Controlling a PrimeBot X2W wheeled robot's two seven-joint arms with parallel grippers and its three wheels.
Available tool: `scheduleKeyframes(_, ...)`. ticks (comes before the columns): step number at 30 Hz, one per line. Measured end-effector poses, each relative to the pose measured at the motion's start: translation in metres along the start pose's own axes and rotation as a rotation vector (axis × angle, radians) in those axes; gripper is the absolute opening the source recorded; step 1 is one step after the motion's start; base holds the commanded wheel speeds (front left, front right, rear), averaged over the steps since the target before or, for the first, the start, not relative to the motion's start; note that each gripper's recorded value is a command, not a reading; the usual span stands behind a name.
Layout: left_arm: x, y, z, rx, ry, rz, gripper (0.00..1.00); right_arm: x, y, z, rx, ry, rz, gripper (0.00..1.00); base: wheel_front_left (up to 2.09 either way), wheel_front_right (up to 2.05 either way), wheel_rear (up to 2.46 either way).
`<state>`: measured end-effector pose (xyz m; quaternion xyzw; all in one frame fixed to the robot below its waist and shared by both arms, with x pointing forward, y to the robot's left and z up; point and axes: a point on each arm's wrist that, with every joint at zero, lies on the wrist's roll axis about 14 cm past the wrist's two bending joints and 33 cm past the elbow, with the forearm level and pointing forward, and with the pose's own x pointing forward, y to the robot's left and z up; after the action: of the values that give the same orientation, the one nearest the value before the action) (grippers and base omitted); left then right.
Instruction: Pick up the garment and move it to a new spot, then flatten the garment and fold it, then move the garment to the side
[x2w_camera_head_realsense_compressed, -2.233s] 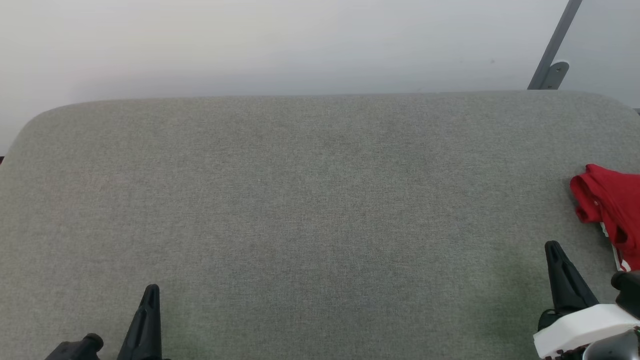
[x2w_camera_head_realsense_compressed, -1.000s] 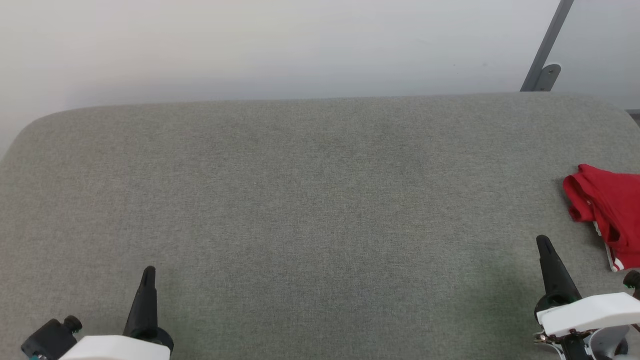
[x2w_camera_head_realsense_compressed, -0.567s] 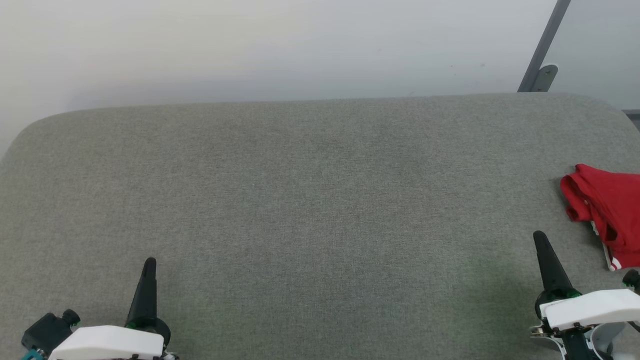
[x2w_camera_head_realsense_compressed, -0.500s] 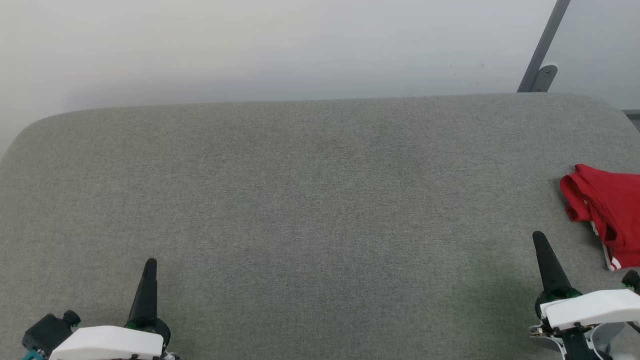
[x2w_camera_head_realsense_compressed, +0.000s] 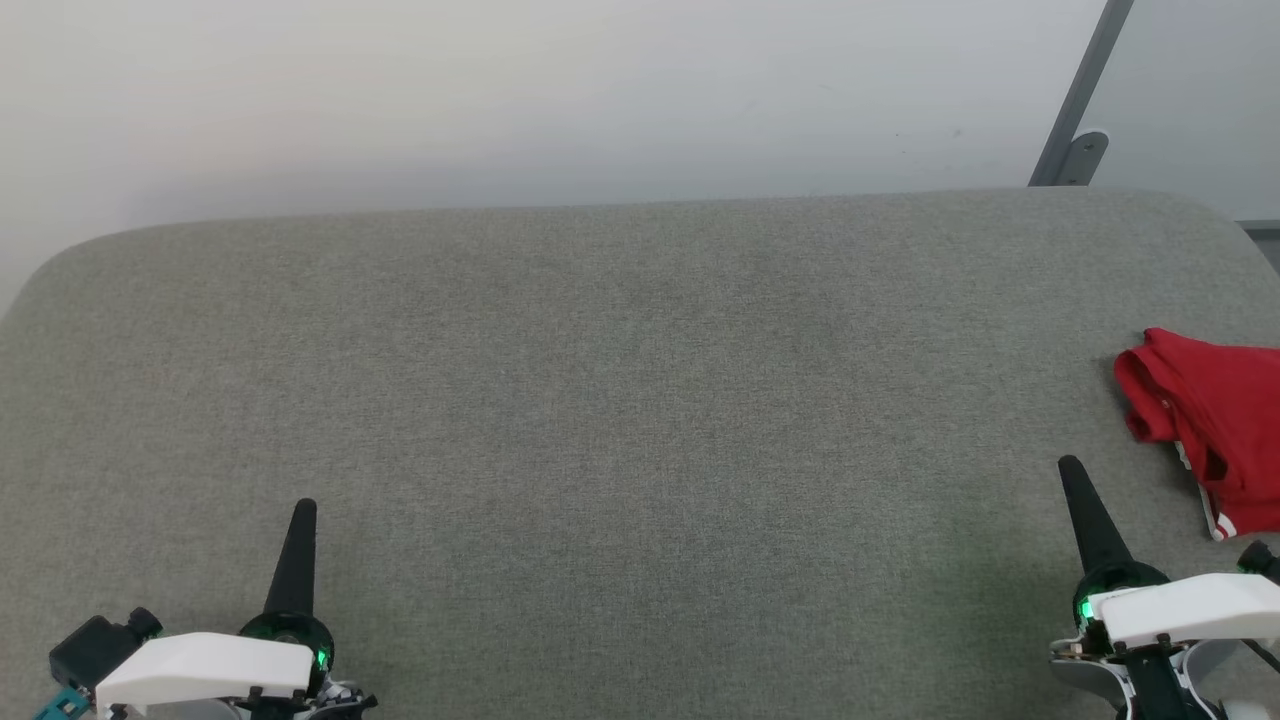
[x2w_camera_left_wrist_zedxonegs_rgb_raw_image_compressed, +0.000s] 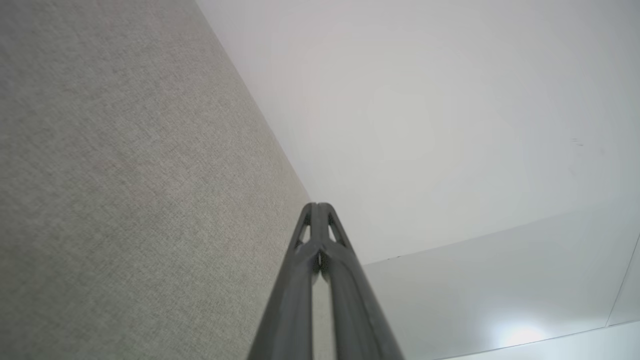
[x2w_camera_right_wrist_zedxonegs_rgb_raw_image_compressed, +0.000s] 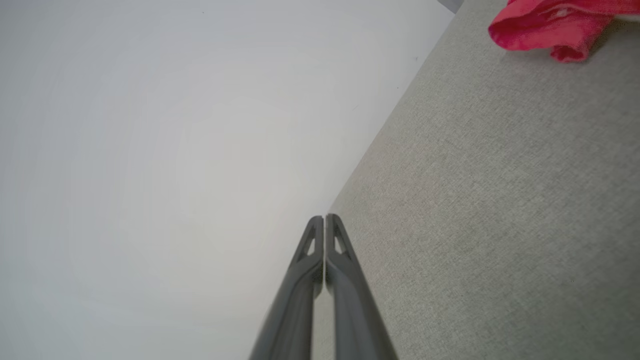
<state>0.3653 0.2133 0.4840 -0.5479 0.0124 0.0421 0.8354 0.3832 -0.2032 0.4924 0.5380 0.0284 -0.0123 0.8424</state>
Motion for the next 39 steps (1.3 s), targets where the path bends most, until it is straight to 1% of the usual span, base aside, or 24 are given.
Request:
scheduleKeyframes(16,0.006,-0.005,-0.002,-0.134,0.015,-0.011,0.00,0.002,0.006,0.001,0.145,-0.009,0.018,0.00,0.00,0.00,0.00)
scheduleKeyframes(39,0.015,-0.018,-0.004,-0.303,0.031,-0.044,0.00,0.004,0.009,0.002,0.320,-0.015,0.035,0.00,0.00,0.00,0.00)
